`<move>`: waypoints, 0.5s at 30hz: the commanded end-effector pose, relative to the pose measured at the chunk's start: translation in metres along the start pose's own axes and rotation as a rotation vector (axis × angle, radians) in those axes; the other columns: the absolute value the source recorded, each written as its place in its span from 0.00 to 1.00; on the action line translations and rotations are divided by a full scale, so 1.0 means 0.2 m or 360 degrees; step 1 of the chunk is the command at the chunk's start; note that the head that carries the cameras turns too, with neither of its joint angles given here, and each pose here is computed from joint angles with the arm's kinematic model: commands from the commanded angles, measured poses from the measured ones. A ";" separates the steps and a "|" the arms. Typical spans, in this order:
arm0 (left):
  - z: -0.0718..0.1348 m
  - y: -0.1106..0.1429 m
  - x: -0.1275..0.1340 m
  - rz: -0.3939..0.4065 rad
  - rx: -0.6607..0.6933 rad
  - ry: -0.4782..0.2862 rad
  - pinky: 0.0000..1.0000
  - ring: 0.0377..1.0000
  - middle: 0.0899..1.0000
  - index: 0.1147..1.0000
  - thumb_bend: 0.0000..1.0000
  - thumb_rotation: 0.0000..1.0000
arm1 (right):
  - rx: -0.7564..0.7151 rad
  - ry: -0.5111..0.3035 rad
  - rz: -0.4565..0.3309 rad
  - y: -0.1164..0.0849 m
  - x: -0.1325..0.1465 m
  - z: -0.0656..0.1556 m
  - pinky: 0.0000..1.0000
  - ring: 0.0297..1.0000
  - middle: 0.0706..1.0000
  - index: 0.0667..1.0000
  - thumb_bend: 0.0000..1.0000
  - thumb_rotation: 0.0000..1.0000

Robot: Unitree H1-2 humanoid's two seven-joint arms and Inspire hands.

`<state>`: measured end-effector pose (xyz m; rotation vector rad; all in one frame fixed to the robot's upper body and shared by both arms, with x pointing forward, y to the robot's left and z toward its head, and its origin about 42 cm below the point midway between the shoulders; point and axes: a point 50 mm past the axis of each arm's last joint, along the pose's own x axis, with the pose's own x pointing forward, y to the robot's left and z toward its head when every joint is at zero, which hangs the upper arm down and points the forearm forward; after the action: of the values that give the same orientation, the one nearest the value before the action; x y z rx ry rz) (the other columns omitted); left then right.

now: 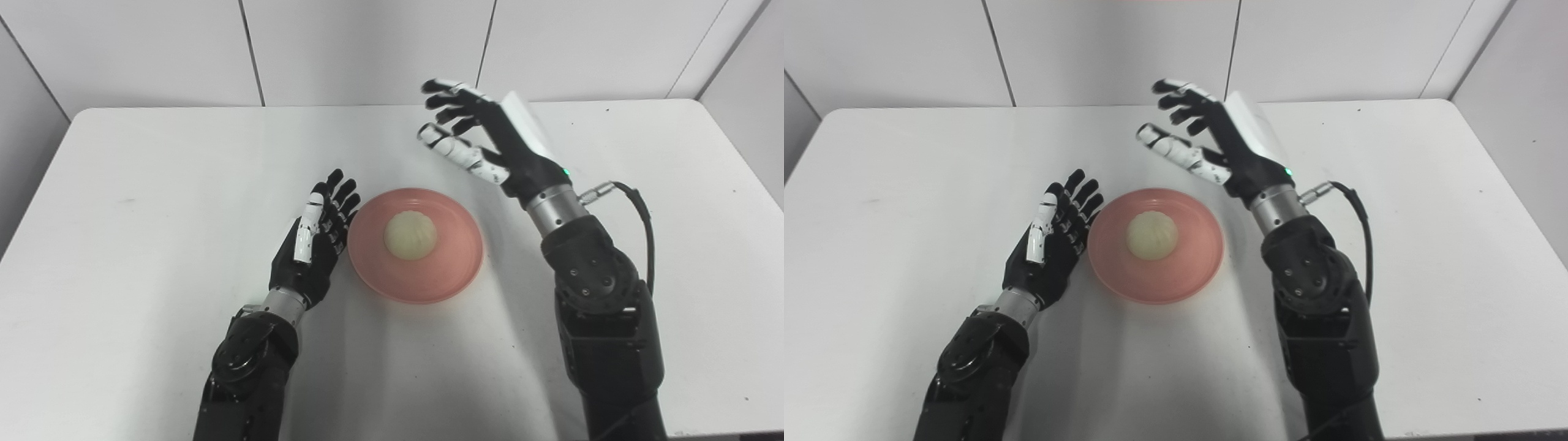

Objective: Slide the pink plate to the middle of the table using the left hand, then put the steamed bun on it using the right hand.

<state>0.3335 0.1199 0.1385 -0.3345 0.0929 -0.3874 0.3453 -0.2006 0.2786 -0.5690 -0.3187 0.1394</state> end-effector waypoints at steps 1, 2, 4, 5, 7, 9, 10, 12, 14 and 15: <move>-0.04 0.06 -0.06 0.0094 0.0032 0.0051 1.00 1.00 1.00 1.00 0.49 1.00 | 0.0176 0.0035 -0.0065 -0.01 0.01 -0.01 0.85 0.87 0.92 0.95 0.57 1.00; -0.04 0.06 -0.06 0.0099 0.0034 0.0046 1.00 1.00 1.00 1.00 0.50 1.00 | 0.0248 0.0067 -0.0076 0.00 0.00 -0.04 0.92 0.94 0.97 0.98 0.55 1.00; -0.04 0.06 -0.07 0.0107 0.0039 0.0039 1.00 1.00 1.00 1.00 0.50 1.00 | 0.0347 0.0087 -0.0093 0.03 -0.01 -0.09 0.97 0.99 0.99 1.00 0.52 1.00; -0.04 0.06 -0.07 0.0110 0.0041 0.0037 1.00 1.00 1.00 1.00 0.51 1.00 | 0.0382 0.0087 -0.0099 0.04 -0.01 -0.11 0.99 0.99 1.00 1.00 0.48 1.00; -0.04 0.07 -0.07 0.0120 0.0048 0.0030 1.00 1.00 1.00 1.00 0.51 1.00 | 0.0453 0.0098 -0.0110 0.06 -0.03 -0.15 1.00 1.00 1.00 1.00 0.43 1.00; -0.04 0.07 -0.08 0.0127 0.0057 0.0020 1.00 1.00 1.00 1.00 0.50 1.00 | 0.0490 0.0101 -0.0119 0.08 -0.04 -0.17 1.00 1.00 1.00 1.00 0.39 1.00; -0.04 0.07 -0.08 0.0128 0.0065 0.0015 1.00 1.00 1.00 1.00 0.50 1.00 | 0.0510 0.0098 -0.0123 0.09 -0.05 -0.19 1.00 1.00 1.00 1.00 0.37 1.00; -0.04 0.07 -0.09 0.0132 0.0077 0.0004 1.00 1.00 1.00 1.00 0.50 1.00 | 0.0535 0.0094 -0.0140 0.10 -0.06 -0.22 1.00 1.00 1.00 1.00 0.34 1.00; -0.04 0.08 -0.09 0.0138 0.0086 -0.0005 1.00 1.00 1.00 1.00 0.50 1.00 | 0.0547 0.0091 -0.0165 0.12 -0.07 -0.24 1.00 1.00 1.00 1.00 0.30 1.00; -0.04 0.08 -0.10 0.0144 0.0089 -0.0006 1.00 1.00 1.00 1.00 0.51 1.00 | 0.0556 0.0093 -0.0186 0.12 -0.08 -0.26 1.00 1.00 1.00 1.00 0.30 1.00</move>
<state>0.3253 0.1297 0.1356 -0.3011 0.0583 -0.3420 0.3465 -0.2114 0.2097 -0.2212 -0.1697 0.0773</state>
